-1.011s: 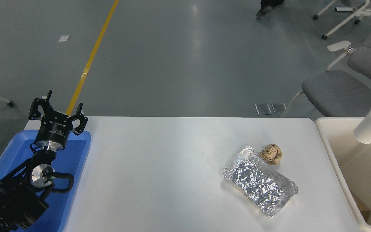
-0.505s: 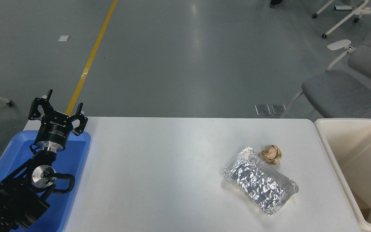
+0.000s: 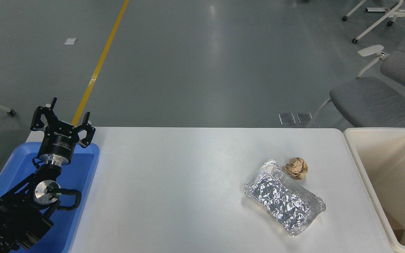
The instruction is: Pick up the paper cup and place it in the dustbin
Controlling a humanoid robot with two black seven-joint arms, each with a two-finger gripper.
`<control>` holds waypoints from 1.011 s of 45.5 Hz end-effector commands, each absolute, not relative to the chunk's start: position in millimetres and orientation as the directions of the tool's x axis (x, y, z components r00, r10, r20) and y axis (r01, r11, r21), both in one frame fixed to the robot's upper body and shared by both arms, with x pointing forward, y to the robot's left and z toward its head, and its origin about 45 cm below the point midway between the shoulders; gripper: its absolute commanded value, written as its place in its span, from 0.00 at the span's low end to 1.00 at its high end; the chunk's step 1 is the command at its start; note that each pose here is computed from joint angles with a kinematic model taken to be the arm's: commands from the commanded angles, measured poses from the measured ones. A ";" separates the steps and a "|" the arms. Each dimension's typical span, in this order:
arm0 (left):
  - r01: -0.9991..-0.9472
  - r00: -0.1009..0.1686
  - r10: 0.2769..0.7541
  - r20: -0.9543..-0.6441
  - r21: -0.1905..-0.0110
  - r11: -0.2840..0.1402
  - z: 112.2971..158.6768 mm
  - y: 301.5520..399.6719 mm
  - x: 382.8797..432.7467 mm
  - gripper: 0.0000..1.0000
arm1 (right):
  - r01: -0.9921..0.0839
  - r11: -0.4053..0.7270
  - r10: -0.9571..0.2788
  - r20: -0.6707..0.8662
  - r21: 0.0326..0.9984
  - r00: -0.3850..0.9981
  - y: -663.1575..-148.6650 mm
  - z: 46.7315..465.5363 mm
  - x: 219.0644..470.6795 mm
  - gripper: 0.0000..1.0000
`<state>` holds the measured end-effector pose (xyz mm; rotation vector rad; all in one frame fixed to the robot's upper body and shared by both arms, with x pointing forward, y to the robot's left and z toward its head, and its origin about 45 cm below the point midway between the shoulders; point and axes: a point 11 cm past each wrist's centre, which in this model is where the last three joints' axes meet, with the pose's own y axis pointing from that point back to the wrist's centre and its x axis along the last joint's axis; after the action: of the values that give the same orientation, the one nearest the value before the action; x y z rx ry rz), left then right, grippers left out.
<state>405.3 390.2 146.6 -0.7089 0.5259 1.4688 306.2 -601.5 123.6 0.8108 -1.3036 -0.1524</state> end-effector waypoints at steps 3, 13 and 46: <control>-0.993 0.053 0.703 -0.709 -0.110 -0.036 146.8 390.6 405.3 0.99 | -0.369 0.741 -0.497 0.828 0.561 0.259 -587.7 105.8 306.9 0.00; -0.993 0.054 0.703 -0.709 -0.110 -0.034 146.9 390.0 405.5 0.99 | -0.367 0.736 -0.503 0.823 0.569 0.266 -583.9 101.2 306.0 0.00; -0.993 0.055 0.702 -0.710 -0.109 -0.033 146.5 389.6 405.4 0.99 | -0.385 0.756 -0.496 0.847 0.530 0.191 -585.0 110.6 313.9 0.79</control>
<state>405.4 389.8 146.7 -0.7108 0.5262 1.4672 313.0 -585.7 110.3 0.7731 -1.3868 -0.0731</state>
